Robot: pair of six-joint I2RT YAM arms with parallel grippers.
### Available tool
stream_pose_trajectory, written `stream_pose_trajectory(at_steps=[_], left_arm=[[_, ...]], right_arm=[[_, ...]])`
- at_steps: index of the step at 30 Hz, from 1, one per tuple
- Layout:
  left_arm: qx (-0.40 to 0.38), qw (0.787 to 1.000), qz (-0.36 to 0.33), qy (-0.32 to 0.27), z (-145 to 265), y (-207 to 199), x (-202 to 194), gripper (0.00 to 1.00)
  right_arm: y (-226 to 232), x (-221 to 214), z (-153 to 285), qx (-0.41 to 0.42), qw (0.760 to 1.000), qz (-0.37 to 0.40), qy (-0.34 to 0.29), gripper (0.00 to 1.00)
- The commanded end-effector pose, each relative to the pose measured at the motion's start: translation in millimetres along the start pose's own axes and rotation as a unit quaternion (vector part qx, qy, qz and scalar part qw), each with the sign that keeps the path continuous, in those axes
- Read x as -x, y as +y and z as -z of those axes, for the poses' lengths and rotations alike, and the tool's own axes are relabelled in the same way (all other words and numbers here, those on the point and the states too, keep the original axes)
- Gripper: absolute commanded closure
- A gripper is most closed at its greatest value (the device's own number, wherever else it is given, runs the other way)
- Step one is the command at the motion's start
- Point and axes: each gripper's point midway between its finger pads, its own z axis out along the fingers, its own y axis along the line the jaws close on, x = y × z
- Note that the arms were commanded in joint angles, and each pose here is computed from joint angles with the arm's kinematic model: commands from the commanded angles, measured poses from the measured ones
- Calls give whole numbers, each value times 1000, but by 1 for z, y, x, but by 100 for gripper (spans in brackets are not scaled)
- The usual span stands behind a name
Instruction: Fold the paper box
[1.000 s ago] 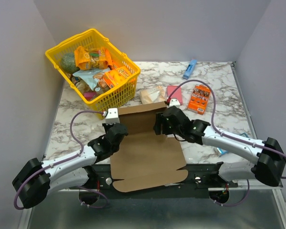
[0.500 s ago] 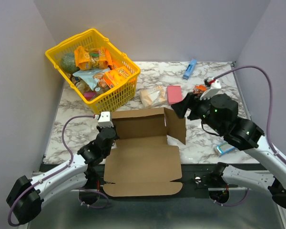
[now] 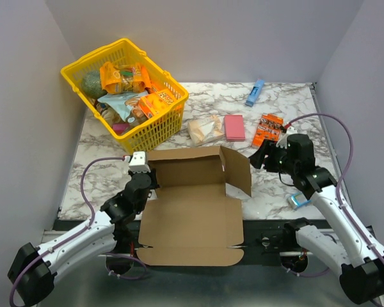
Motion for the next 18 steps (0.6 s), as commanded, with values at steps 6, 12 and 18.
stream_pose_trajectory(at_steps=[6,12,18], left_arm=[[-10,1000,8,1,-5,-10,9,100],[-12,1000,11,2,-5,-10,8,100],[-12,1000,11,5,-6,-11,6,100]], right_arm=[[60,-53,30,241,968,49,39,28],[70,-65,32,279,957,69,40,27],[80,-71,17,269,957,100,40,25]])
